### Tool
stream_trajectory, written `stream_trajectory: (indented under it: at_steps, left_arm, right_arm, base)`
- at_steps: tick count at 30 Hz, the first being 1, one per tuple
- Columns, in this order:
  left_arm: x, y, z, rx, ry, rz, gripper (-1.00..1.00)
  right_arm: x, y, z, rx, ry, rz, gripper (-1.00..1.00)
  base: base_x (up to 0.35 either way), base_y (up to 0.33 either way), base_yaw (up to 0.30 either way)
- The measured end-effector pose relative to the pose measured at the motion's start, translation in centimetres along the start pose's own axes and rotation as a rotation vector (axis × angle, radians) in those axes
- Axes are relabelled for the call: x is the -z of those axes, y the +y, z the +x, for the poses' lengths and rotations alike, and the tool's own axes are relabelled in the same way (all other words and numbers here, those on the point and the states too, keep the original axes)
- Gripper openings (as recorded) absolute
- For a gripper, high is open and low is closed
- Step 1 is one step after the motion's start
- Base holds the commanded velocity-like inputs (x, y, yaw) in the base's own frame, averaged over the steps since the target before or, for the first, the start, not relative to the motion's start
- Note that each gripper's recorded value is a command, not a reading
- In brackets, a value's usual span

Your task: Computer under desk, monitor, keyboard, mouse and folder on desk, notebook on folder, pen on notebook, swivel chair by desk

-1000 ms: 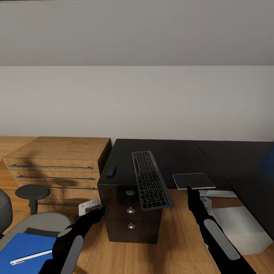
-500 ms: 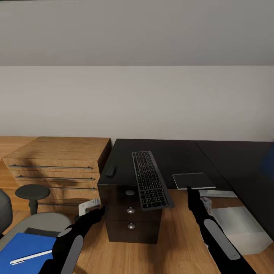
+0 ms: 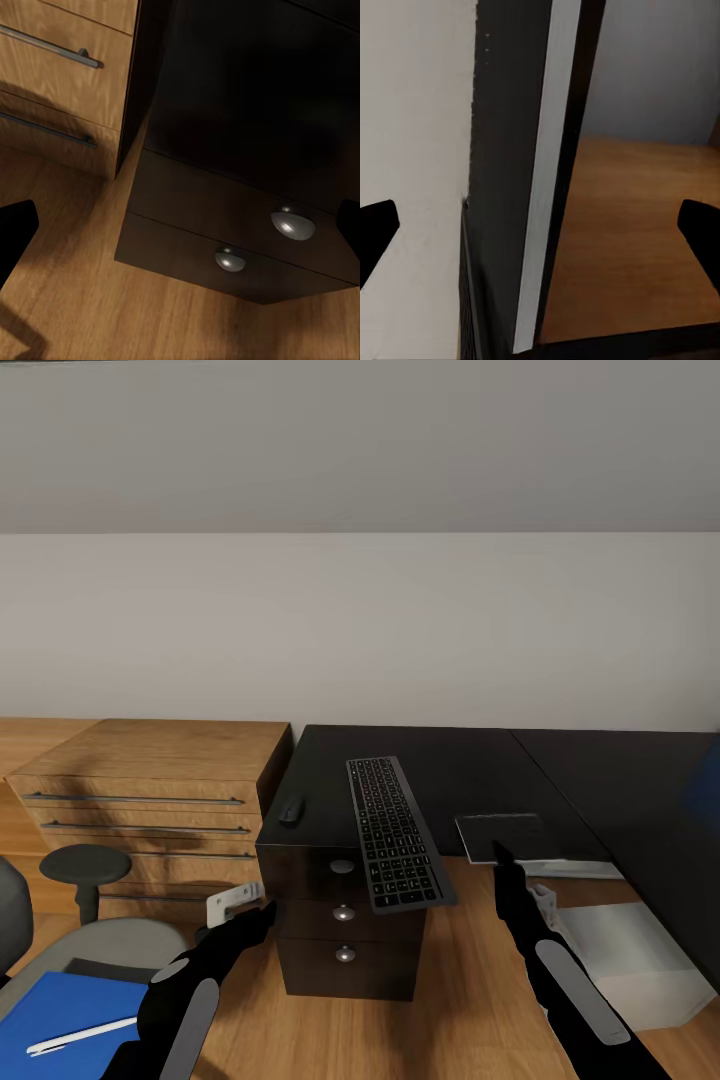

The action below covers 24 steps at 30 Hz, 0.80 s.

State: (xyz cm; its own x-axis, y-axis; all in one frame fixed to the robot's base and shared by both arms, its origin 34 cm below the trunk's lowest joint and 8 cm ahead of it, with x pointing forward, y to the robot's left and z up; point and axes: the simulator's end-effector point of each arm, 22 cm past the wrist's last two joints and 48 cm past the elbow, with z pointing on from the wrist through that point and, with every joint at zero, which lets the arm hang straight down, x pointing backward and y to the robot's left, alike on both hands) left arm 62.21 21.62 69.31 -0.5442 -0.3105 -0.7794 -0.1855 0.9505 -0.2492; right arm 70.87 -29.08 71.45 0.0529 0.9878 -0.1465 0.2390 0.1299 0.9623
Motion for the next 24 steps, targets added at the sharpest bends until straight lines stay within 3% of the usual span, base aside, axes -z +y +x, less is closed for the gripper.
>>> stream_trajectory:
  at_steps: [24]
  left_arm:
    - [-0.01, -0.02, 0.05, 0.001, 0.001, 0.001, 1.00]
  right_arm:
    - [0.00, 0.06, -0.03, 0.000, -0.002, -0.002, 1.00]
  base:
    - [0.000, 0.000, 0.000]
